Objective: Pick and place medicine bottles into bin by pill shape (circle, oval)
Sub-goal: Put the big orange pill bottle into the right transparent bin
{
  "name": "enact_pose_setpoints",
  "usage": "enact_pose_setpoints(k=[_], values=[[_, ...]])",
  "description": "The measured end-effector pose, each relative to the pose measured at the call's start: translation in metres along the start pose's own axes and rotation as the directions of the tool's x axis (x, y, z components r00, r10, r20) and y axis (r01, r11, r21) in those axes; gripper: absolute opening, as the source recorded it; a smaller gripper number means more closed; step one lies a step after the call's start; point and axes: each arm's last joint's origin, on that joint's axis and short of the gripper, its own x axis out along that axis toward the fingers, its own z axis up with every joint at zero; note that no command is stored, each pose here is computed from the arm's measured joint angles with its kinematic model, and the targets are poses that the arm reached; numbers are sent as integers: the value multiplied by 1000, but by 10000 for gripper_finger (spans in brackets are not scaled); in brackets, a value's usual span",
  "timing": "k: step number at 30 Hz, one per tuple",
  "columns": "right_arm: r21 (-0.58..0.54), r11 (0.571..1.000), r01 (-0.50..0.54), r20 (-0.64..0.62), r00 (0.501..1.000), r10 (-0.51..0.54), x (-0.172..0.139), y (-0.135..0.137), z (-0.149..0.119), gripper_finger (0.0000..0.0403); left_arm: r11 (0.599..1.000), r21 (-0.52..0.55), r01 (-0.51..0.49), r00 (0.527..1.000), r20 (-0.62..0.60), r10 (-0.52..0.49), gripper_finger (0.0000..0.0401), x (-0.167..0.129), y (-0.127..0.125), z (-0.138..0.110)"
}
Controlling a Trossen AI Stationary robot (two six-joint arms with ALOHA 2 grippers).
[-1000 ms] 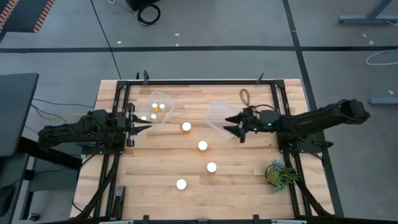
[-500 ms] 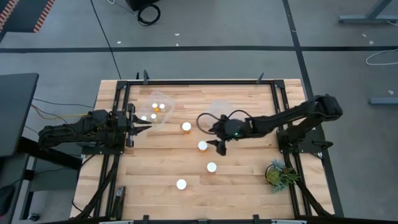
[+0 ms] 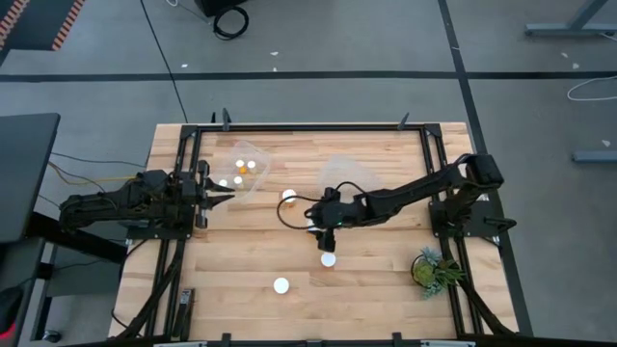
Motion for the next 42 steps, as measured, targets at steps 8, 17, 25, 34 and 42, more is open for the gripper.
enact_pose_setpoints(k=[8, 17, 25, 34, 42], values=[[-20, 999, 26, -111, 993, -28, 16, 3, 3, 315, 1000, 0, 0, 1000, 2, 0, 79, 0, 0, 0], [-38, 998, 44, -154, 987, -49, 26, 1, -3, 315, 1000, 0, 0, 1000, 1, 0, 71, 0, 0, 0], [-43, 998, 46, -161, 985, -52, 26, 1, -6, 315, 1000, 0, 0, 1000, 1, 0, 80, 0, 0, 0], [0, 998, 55, -171, 984, -54, 28, -2, -12, 311, 1000, 0, 0, 1000, 1, 0, 75, 0, 0, 0], [62, 997, 41, -168, 985, -30, 28, -1, -12, 310, 1000, 0, 0, 1000, 0, 0, 81, 0, 0, 0]])
